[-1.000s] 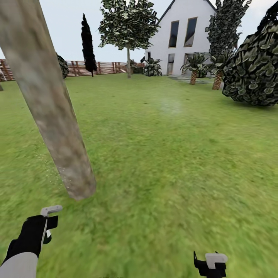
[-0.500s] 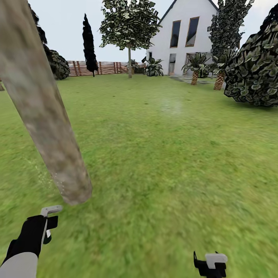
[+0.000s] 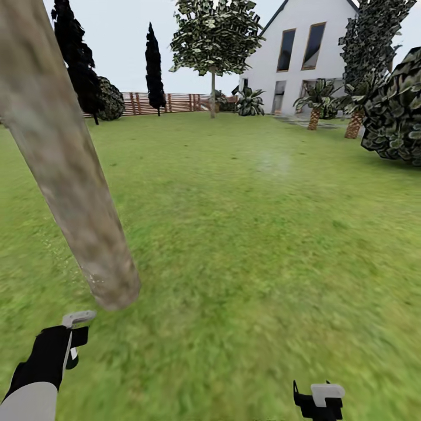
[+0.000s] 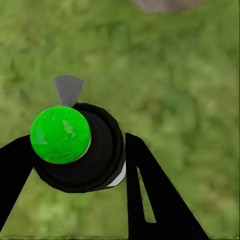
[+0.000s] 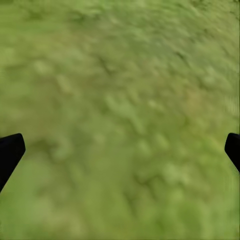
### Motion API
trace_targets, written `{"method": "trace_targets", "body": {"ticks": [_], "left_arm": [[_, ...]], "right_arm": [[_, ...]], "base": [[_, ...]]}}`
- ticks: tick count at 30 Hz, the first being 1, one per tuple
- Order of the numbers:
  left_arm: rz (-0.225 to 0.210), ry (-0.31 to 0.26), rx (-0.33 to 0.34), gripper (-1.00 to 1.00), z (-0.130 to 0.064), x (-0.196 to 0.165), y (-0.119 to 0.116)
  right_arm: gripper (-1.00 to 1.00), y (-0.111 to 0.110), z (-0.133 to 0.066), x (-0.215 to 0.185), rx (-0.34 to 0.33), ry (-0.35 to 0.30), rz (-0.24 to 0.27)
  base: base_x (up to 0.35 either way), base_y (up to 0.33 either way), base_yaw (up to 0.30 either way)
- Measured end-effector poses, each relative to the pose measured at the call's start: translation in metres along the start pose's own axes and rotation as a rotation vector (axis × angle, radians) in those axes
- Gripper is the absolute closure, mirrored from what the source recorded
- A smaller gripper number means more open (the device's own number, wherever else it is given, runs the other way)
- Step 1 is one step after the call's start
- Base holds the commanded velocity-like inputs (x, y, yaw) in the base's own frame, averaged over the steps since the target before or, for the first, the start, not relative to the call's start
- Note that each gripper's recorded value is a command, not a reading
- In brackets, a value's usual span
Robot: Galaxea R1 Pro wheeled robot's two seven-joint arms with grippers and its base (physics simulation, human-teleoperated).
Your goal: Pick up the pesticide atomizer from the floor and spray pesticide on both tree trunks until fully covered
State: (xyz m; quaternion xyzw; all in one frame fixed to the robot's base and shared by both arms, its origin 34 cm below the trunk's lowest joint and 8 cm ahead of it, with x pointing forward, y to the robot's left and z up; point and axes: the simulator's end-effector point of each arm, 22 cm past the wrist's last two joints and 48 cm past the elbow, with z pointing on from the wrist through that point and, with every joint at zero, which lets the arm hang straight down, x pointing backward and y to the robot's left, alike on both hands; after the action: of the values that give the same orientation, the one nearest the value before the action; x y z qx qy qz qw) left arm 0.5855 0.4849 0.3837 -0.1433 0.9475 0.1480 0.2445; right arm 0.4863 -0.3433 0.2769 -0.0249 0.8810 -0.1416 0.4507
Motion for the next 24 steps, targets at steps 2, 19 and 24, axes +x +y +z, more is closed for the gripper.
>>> {"method": "trace_targets", "body": {"ticks": [2, 19, 24], "left_arm": [[-0.001, -0.003, 0.011, 1.00, -0.001, -0.002, -0.004], [0.093, -0.182, 0.076, 1.00, -0.062, -0.138, 0.000], [0.084, -0.149, 0.172, 1.00, -0.072, -0.137, -0.008]], "right_arm": [[-1.00, 0.000, 0.000, 0.000, 0.000, 0.000, 0.000], [-1.00, -0.001, 0.000, 0.000, 0.002, 0.000, 0.000], [-1.00, -0.001, 0.000, 0.000, 0.002, 0.000, 0.000]], "base": [[-0.031, -0.041, 0.120], [-0.001, -0.001, 0.004], [-0.094, 0.000, 0.000]]}}
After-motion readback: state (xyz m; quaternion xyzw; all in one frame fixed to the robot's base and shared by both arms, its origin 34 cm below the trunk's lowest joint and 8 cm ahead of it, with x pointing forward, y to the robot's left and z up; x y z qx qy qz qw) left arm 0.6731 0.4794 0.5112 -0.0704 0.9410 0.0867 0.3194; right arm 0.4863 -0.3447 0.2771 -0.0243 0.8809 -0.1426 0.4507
